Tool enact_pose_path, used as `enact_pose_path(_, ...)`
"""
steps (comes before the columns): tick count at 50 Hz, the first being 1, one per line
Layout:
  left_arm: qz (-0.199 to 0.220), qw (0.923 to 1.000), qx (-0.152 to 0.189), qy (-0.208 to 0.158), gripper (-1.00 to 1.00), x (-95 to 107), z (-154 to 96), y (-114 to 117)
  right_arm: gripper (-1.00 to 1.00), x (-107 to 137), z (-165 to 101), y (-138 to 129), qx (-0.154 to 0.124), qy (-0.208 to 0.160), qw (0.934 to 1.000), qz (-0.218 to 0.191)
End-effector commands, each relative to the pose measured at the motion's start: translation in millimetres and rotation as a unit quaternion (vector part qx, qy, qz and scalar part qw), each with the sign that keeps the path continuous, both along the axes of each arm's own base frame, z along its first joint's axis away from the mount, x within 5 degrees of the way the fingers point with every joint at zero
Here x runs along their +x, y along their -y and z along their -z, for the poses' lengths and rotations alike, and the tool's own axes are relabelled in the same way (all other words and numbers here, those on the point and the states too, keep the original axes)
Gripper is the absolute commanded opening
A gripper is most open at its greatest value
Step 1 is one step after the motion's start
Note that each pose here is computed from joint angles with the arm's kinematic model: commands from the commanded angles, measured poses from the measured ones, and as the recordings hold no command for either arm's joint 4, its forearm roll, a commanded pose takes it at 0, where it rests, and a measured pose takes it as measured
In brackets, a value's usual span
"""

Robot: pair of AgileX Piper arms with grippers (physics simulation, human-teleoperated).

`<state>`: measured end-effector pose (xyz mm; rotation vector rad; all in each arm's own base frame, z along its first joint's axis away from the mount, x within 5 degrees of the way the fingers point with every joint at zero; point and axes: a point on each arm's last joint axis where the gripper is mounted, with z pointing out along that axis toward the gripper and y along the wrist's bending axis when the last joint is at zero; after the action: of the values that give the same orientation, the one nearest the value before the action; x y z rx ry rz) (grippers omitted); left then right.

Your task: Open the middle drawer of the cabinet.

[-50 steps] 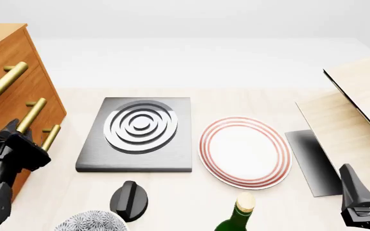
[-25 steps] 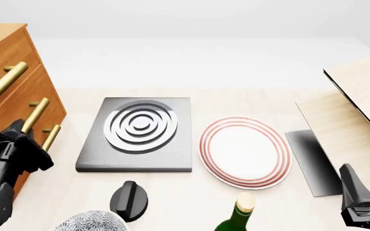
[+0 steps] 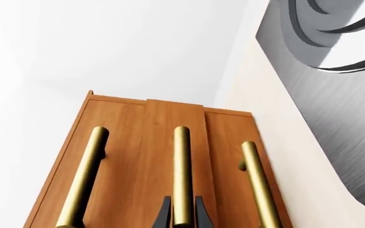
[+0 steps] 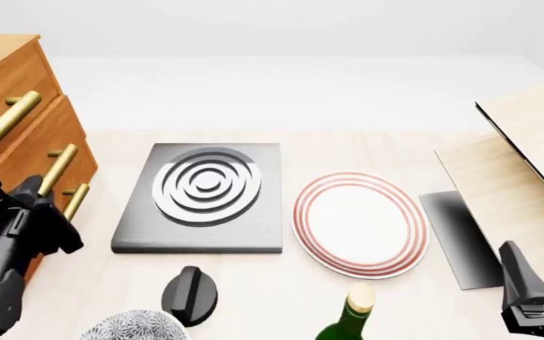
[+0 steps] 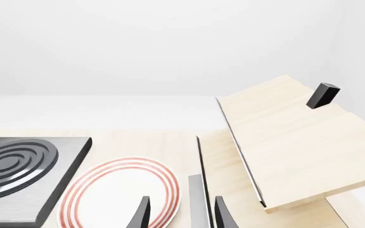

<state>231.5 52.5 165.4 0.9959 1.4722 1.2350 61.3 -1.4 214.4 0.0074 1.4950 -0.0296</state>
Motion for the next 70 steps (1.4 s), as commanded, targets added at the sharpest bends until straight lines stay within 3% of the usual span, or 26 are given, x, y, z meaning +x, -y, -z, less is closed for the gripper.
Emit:
enact_pose_path(1, 0.031, 0.9995, -0.001, 0.003, -1.0, -2.9, -2.1, 14.8, 1.0, -1.7, 0.2, -0.2, 0.002, 0.002, 1.0, -0.002)
enact_pose_path(45, 0.074, 0.9968, 0.032, 0.008, -1.0, 4.5, -5.9, 33.3, 1.0, -2.0, 0.3, -0.2, 0.002, 0.002, 1.0, -0.002)
enact_pose_path(70, 0.11, 0.9926, 0.048, 0.018, -1.0, -2.6, -12.0, 50.7, 1.0, -1.7, 0.2, -0.2, 0.002, 0.002, 1.0, -0.001)
